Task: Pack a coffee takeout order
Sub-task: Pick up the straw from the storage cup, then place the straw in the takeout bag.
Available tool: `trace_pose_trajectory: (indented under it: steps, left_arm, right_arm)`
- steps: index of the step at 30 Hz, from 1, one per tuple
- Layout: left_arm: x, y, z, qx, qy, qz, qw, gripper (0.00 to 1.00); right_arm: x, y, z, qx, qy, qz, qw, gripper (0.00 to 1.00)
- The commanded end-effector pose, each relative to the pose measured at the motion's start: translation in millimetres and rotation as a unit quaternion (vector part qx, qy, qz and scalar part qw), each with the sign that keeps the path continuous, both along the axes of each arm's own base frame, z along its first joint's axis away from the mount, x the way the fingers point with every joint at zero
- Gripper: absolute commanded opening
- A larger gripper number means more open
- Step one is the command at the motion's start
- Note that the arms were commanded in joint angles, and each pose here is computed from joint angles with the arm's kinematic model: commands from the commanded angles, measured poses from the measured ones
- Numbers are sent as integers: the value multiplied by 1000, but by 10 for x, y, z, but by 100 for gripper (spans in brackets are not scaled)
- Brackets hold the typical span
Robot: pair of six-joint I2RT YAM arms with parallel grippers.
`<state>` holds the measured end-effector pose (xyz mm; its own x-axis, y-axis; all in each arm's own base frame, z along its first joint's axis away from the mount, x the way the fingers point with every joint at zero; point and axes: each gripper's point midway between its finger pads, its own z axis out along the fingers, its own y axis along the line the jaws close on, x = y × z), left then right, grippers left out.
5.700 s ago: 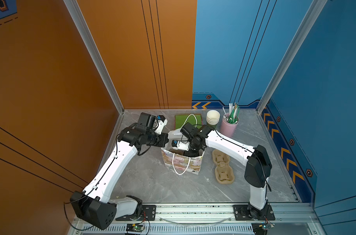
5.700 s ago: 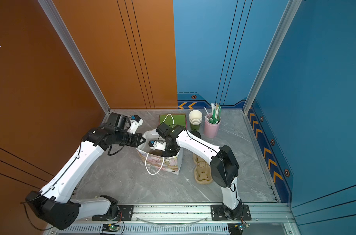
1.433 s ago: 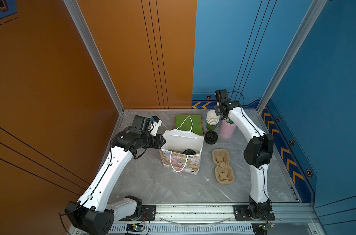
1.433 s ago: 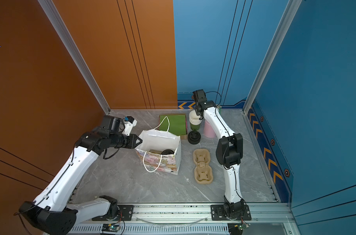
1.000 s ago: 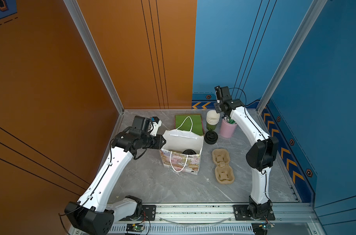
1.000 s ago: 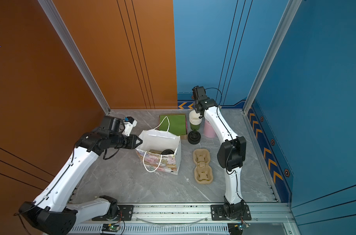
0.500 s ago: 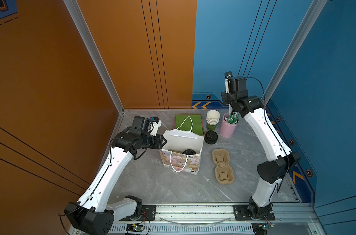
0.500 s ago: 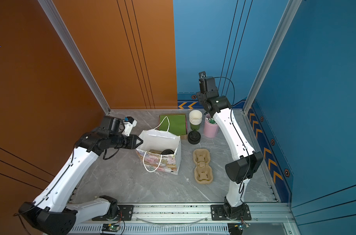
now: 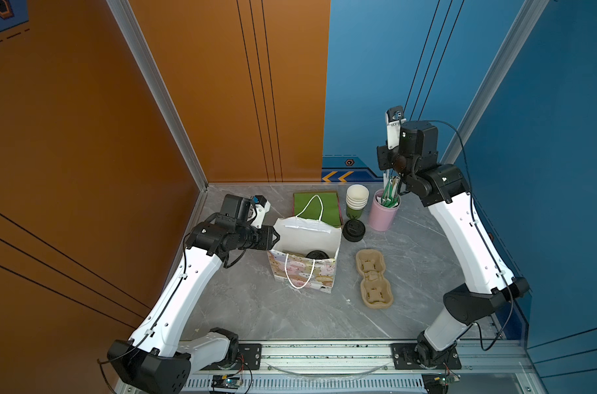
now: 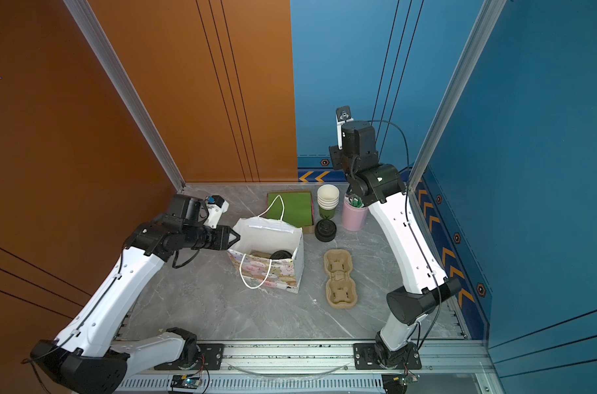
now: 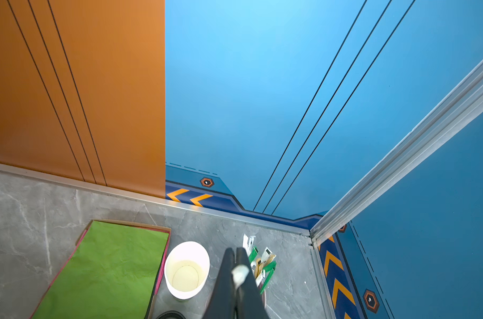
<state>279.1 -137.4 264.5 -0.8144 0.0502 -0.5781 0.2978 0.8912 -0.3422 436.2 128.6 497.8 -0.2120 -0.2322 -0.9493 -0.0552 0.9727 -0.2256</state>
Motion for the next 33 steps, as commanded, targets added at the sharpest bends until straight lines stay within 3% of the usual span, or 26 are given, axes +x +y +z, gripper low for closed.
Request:
trace_pose_trajectory:
  steps: [1,12,17,26,33]
  left_arm:
    - [25,61,95,4,-21,9,1000,44]
    - [48,114,130,10,-28,25,999,49]
    - [60,138,175,10,-37,33,999,62]
    - [50,193,184,13,-44,45,998,70]
    - [71,199,190,8,-49,52,997,74]
  right_arm:
    - [-166,46,264,24,-31,19,999,0]
    - [-753,643,537,114,-42,154,981,0]
    - [-1101,1036,586,170,-21,245,954,0]
    - [-1634,1489,545,207,27,366,907,0]
    - [-1907,1699,414,224,70,422,876,0]
